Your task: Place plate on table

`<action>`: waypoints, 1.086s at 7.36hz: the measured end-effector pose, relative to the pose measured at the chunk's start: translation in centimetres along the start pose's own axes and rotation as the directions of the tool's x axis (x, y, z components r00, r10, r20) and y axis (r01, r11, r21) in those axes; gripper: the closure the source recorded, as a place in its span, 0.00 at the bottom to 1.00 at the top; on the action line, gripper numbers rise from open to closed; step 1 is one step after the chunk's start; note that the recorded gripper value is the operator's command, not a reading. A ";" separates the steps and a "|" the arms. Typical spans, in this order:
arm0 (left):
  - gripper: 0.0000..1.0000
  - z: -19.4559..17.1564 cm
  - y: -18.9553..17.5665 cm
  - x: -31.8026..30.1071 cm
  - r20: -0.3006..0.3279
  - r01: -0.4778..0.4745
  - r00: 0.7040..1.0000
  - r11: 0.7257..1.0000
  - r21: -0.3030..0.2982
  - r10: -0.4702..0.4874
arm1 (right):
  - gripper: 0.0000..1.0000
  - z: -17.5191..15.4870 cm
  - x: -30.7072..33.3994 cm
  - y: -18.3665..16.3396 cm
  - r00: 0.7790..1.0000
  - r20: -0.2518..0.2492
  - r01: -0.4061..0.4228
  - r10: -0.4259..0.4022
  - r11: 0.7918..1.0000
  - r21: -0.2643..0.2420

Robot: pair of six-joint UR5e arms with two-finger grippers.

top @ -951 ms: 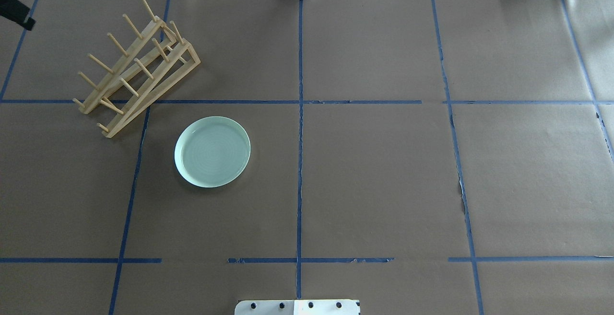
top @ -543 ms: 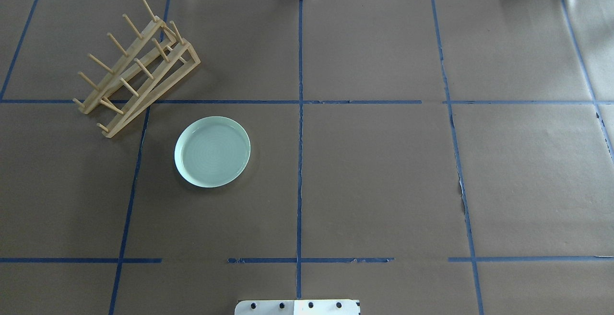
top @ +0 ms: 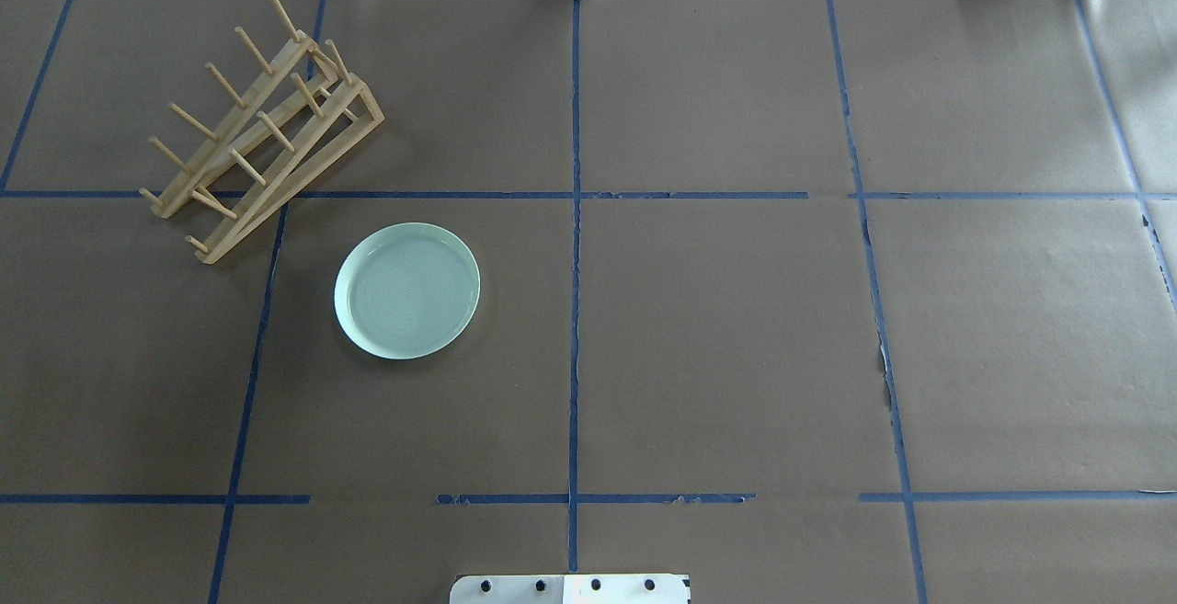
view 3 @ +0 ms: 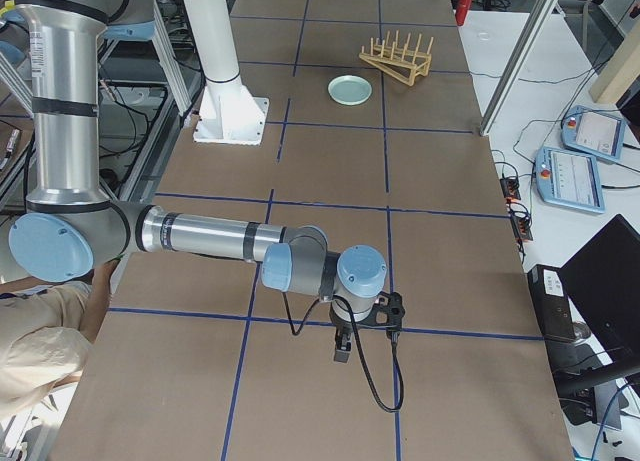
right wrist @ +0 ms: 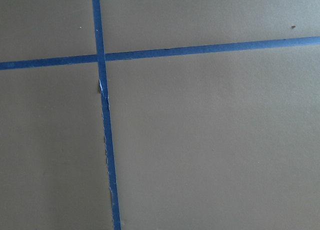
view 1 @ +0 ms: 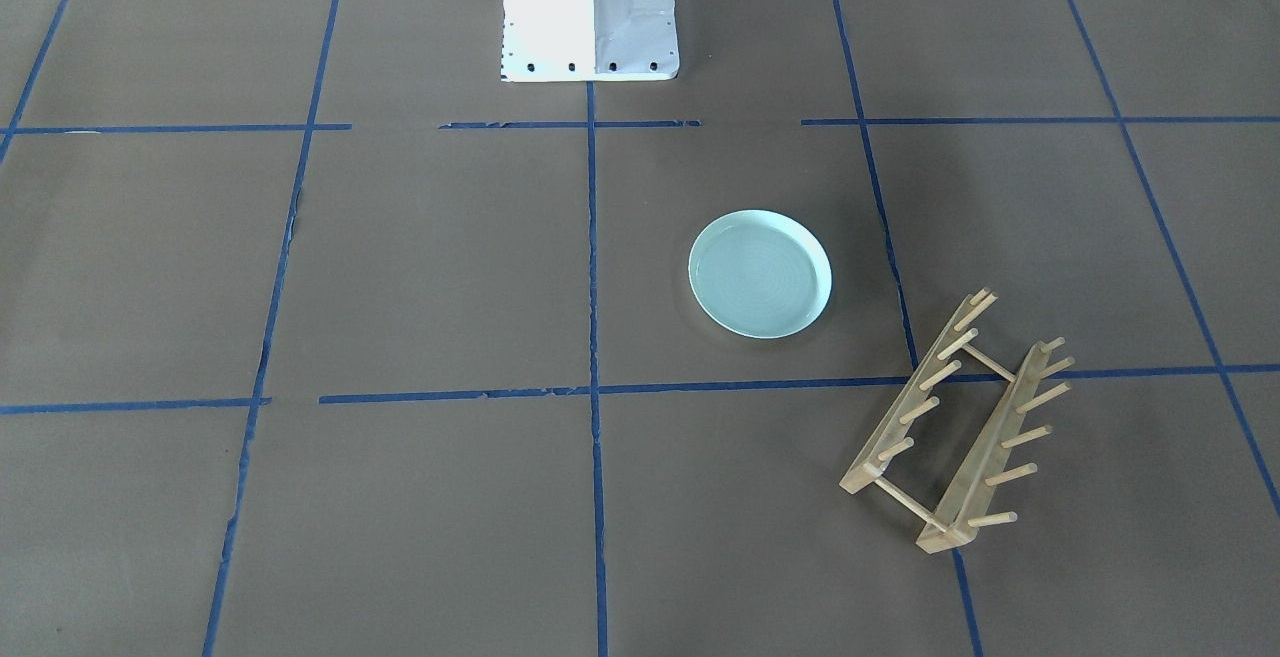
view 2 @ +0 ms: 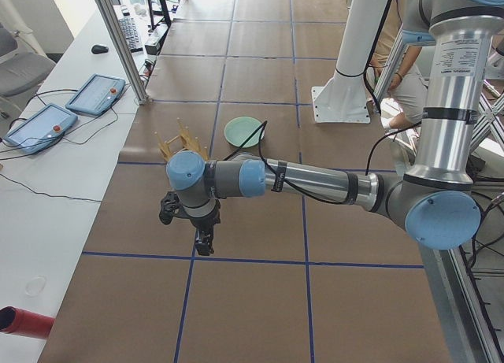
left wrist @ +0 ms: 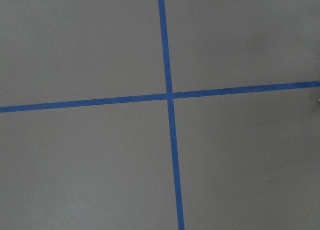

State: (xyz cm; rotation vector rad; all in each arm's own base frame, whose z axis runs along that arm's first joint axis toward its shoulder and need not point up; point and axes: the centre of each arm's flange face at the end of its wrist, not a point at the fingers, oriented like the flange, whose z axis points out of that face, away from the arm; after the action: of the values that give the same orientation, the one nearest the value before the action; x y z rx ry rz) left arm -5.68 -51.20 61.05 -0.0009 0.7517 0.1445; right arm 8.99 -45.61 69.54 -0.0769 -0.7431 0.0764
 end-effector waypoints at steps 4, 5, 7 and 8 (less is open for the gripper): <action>0.00 -0.1 0.0 0.3 0.002 -0.035 0.999 0.999 0.004 0.035 | 0.00 0.0 0.0 0.0 1.000 0.000 0.000 0.000 1.000 0.000; 0.00 -0.2 0.1 0.3 0.003 -0.039 0.999 0.999 0.006 0.039 | 0.00 0.0 0.0 0.0 1.000 0.000 0.000 0.000 1.000 0.000; 0.00 -0.1 0.1 0.3 0.004 -0.035 0.999 0.999 0.005 0.035 | 0.00 0.0 0.0 0.0 1.000 0.000 0.000 0.000 1.000 0.000; 0.00 0.1 0.2 0.1 0.006 -0.030 1.000 1.000 0.000 0.030 | 0.00 0.0 0.0 0.0 1.000 0.000 0.000 0.000 1.000 0.000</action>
State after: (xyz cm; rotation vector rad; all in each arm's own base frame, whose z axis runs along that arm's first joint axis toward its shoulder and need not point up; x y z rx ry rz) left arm -5.58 -51.02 61.01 0.0111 0.7465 0.1727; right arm 8.99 -45.61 69.55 -0.0770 -0.7431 0.0765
